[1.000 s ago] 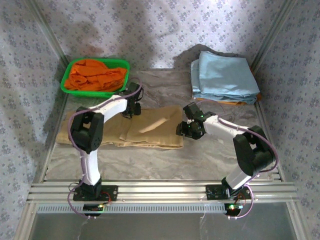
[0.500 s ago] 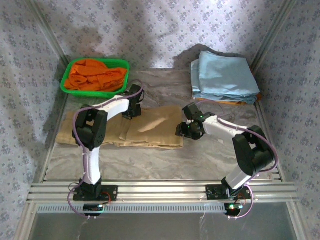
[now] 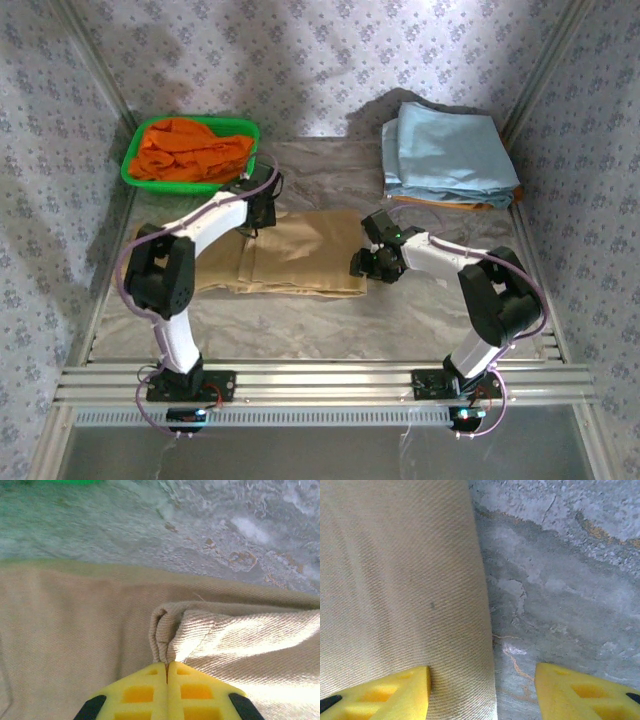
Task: Fold and stack the trousers
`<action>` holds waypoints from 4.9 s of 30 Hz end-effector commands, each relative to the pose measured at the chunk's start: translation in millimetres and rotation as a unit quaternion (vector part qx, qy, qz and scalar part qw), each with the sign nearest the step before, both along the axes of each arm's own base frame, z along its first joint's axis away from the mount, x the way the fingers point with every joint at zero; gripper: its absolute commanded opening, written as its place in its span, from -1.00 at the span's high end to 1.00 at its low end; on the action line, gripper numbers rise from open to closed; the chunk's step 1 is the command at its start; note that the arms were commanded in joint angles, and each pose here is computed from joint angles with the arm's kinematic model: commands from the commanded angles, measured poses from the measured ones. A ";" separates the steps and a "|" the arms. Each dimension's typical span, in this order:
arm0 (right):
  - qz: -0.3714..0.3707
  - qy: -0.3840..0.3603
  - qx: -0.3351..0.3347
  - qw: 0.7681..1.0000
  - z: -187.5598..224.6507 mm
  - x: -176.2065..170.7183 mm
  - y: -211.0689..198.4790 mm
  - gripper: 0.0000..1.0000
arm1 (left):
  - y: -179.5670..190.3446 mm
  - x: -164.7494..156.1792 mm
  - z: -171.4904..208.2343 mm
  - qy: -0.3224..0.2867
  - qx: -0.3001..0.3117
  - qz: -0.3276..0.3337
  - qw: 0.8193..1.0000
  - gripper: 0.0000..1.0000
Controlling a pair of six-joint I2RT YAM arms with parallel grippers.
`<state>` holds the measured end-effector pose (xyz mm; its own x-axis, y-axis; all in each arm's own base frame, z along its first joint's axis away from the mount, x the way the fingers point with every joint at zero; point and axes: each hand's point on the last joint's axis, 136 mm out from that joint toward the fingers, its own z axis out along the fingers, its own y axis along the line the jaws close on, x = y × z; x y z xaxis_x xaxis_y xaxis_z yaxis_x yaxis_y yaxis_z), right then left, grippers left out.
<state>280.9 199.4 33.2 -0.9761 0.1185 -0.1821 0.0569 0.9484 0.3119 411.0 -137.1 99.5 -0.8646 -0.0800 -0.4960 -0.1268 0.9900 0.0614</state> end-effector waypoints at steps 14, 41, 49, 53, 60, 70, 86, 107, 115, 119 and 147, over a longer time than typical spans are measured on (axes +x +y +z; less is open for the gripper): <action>0.011 0.013 -0.011 1.000 -11.2 -6.9 3.0 -0.22 | 41.2 16.9 -22.2 0.028 0.025 0.040 0.999 0.96; 0.027 -0.014 -0.007 1.000 13.8 -22.7 -3.3 -0.23 | 11.1 -154.4 -65.9 0.133 -0.068 0.025 0.988 0.40; 0.022 -0.014 -0.015 1.000 12.8 -30.8 -13.4 -0.22 | 17.4 -149.3 -54.1 0.113 -0.053 0.029 0.992 1.00; 0.004 -0.017 -0.001 1.000 20.9 -25.0 -21.4 -0.23 | 23.2 -160.7 -60.9 0.126 -0.049 0.032 0.990 1.00; 0.061 -0.028 0.075 0.995 38.3 2.6 -0.2 -0.29 | 26.1 -171.6 -61.1 0.129 -0.058 0.028 0.990 0.58; 0.056 -0.019 0.057 0.997 20.1 67.6 16.2 -0.15 | 21.4 -164.8 -33.7 0.108 -0.068 0.009 0.992 0.01; 0.009 0.022 -0.038 0.999 -35.1 108.9 -5.7 0.24 | 17.4 -159.1 -51.2 0.112 -0.066 0.007 0.992 0.14; 0.072 0.050 0.021 0.996 -18.9 30.2 20.4 -0.01 | 36.8 -159.0 -22.8 0.065 -0.079 0.034 0.994 -0.31; 0.055 0.044 0.029 0.997 -18.1 21.5 13.8 1.00 | 50.9 -160.0 -8.4 0.049 -0.086 0.052 0.994 -0.58; 0.027 0.037 0.013 0.999 -15.6 18.0 -15.0 1.00 | 58.8 -159.8 -3.9 0.040 -0.088 0.070 0.993 -0.57; -0.131 0.054 0.063 0.988 -0.9 15.1 -145.0 -0.18 | 44.9 -154.5 -4.8 0.030 -0.126 0.058 0.990 -0.58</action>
